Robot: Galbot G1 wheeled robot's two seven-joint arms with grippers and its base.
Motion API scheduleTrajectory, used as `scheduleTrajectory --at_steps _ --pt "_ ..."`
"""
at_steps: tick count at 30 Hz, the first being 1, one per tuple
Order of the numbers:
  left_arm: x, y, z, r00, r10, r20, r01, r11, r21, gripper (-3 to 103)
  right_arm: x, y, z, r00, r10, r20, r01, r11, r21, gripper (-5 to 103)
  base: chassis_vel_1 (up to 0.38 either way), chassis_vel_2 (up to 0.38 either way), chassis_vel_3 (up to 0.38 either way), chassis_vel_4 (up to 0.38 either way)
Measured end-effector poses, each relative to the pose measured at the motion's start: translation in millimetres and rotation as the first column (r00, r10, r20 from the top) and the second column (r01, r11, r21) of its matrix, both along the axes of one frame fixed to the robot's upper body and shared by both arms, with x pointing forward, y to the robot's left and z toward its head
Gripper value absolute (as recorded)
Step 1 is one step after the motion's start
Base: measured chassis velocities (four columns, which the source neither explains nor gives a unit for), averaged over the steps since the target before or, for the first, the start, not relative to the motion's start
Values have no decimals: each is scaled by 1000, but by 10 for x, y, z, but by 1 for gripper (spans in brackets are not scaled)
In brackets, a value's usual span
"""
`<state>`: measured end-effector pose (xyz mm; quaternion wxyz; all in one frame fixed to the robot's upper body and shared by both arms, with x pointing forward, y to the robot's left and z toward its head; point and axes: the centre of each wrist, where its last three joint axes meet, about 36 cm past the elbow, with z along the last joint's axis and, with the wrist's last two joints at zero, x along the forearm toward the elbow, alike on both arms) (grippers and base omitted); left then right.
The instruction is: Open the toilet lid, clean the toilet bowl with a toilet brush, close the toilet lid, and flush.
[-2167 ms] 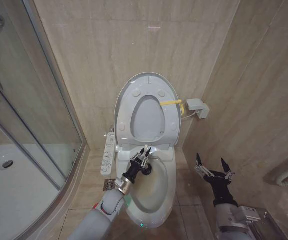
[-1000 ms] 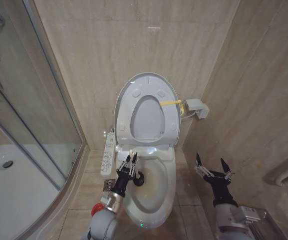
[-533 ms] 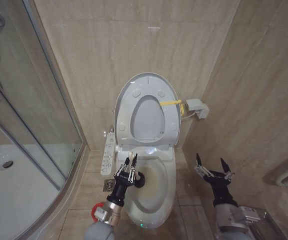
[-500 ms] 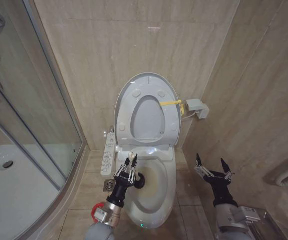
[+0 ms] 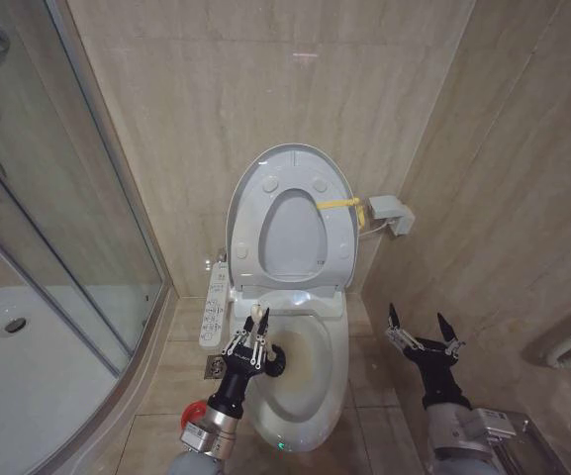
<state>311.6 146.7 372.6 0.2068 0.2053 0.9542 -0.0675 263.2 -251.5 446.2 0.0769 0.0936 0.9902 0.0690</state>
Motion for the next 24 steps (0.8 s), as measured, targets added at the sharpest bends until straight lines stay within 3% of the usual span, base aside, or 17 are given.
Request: scheduleTrajectory --at_steps 7,15,22,24 --pt "-186 203 256 997 57 42 -57 998 8 20 0 0 0 1000 0 0 0 1000 0 100 0 0 0 0" --pt "-799 474 607 984 164 66 -168 983 72 20 0 0 0 1000 0 0 0 1000 0 100 0 0 0 0" --pt "-914 691 572 960 269 74 -275 956 97 20 0 0 0 1000 0 0 0 1000 0 100 0 0 0 0" --pt "-878 813 422 951 307 41 -310 946 95 20 0 0 0 1000 0 0 0 1000 0 100 0 0 0 0"
